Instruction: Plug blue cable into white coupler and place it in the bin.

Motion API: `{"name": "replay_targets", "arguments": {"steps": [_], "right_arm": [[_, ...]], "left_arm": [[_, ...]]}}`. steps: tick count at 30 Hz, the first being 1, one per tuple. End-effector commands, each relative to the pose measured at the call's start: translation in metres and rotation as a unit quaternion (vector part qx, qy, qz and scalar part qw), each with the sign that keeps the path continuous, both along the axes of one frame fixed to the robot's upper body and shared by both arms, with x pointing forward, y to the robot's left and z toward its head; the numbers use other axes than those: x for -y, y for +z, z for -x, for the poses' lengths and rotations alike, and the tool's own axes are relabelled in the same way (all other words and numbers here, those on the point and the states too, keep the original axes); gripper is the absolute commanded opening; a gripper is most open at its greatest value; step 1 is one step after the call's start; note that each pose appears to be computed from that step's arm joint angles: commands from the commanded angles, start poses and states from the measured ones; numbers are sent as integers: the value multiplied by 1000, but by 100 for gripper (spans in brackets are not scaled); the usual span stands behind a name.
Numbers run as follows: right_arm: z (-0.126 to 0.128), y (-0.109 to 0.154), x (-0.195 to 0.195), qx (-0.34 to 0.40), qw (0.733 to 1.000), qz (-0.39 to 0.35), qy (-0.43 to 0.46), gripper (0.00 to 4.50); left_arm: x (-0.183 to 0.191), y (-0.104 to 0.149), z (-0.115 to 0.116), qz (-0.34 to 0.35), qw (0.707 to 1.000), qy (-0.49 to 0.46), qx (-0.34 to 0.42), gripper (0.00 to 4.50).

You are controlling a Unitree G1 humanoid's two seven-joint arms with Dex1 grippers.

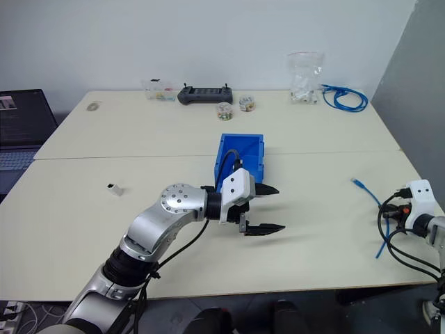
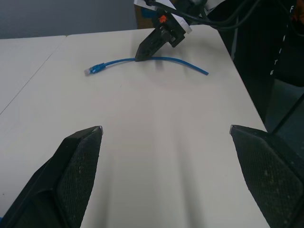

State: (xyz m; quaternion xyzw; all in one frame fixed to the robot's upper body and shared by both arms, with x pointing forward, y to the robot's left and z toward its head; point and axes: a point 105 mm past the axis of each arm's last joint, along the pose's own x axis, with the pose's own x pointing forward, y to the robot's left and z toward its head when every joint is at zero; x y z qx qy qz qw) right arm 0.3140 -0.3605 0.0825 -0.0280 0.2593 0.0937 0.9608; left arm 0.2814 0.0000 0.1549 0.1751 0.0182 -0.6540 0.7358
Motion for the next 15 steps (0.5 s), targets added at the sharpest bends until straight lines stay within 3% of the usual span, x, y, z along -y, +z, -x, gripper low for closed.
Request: {"name": "replay_targets", "arguments": {"steps": [1,7,10,15], "right_arm": [[4,18,-11,19,998,14,61,1],[14,74,-56,73,974,59,205,1],[25,98,-101,94,944,71,309,1],[35,99,-176,103,878,106,456,1]], "left_arm": [[-8,4,0,0,1000,2,15,450],[-51,-6,-2,3,997,75,0,450],[-84,-14,-2,-6,991,132,-12,450],[-131,-21,1,-9,975,220,-20,450]]}}
